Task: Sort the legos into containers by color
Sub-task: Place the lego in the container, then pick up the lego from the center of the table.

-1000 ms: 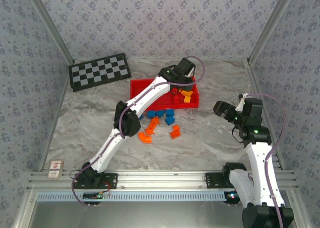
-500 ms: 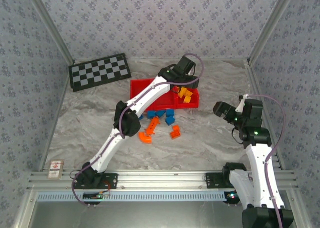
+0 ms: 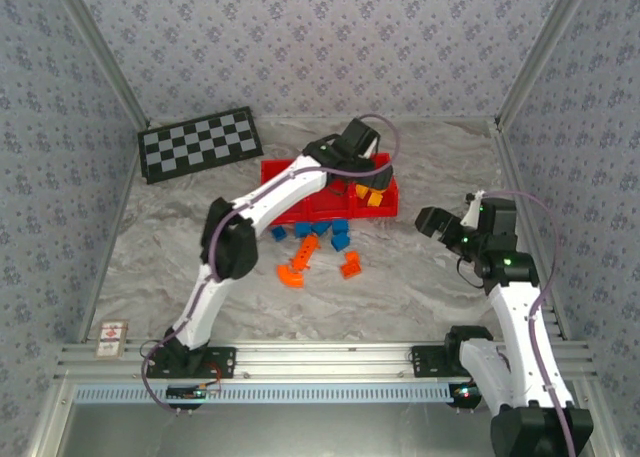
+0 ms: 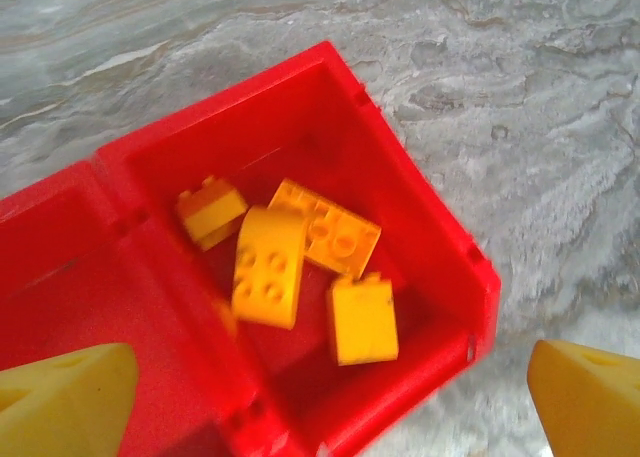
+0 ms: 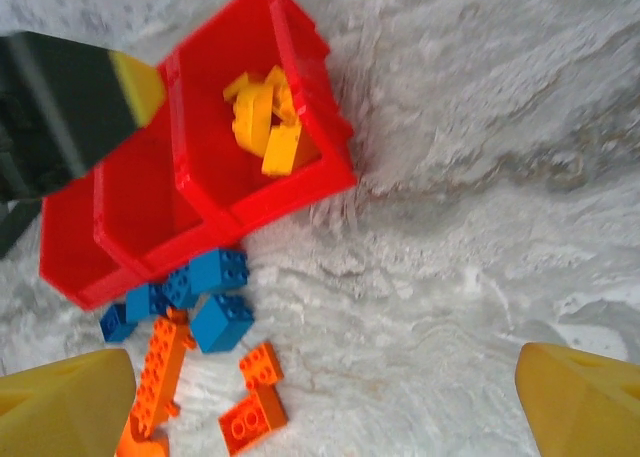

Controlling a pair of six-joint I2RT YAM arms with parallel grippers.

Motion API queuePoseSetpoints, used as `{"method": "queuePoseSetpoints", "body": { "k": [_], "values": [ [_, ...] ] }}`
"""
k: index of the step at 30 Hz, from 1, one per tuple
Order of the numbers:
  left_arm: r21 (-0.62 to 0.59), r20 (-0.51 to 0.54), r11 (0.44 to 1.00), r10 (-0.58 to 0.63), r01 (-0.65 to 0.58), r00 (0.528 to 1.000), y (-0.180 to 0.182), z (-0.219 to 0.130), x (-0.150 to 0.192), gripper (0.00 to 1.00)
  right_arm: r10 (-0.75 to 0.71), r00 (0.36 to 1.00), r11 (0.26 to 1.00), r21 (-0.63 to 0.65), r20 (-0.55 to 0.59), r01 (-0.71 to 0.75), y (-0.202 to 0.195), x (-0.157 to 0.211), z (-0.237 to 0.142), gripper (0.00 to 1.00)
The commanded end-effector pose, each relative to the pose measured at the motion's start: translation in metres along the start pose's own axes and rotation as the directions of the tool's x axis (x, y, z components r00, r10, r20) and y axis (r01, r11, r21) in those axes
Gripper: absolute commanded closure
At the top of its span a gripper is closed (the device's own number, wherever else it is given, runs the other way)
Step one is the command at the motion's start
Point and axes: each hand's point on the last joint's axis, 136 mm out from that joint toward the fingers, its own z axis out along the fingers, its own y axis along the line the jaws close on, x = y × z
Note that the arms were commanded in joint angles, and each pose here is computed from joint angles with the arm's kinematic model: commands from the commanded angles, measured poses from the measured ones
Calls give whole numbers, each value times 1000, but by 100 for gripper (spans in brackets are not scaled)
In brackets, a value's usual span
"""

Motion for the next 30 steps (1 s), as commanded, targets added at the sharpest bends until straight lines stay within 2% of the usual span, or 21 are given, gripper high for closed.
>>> {"method": "queuePoseSetpoints", "body": {
  "k": [1, 4, 9, 12, 15, 17, 19, 21, 24, 30],
  "values": [
    [17, 206, 1000, -2, -1, 979, 9, -64, -33, 0, -15, 996, 1000, -6, -93, 14, 12, 18, 6, 0],
    [3, 223, 999, -33, 33, 974, 33, -92, -7, 0, -69, 985, 997, 29, -161, 75, 19, 34, 21, 0],
    [-58, 197, 997, -38, 50, 980, 70, -135, 63, 0, -109, 962, 980, 133, -251, 145, 26, 63, 50, 0],
    [-94, 191, 992, -65, 84, 979, 90, -166, 103, 0, -39, 969, 966, 239, -244, 99, 22, 75, 64, 0],
    [-126, 188, 984, -103, 128, 977, 108, -193, 139, 0, 64, 988, 955, 296, -141, -19, 26, 83, 69, 0],
    [-129, 205, 979, -131, 159, 970, 117, -211, 157, 0, 123, 990, 952, 289, -65, -100, 31, 89, 74, 0],
    [-122, 216, 976, -153, 182, 964, 122, -224, 172, 0, 175, 983, 940, 308, -63, -147, 35, 99, 82, 0],
    [-129, 215, 972, -168, 198, 962, 128, -236, 186, 0, 181, 980, 929, 339, -76, -146, 40, 109, 92, 0],
    [-155, 212, 964, -182, 217, 960, 138, -248, 202, 0, 159, 979, 941, 319, -126, -111, 59, 127, 112, 0],
    [-221, 192, 949, -184, 226, 964, 155, -255, 230, 0, 119, 978, 930, 364, -169, -50, 75, 160, 137, 3]
  ]
}}
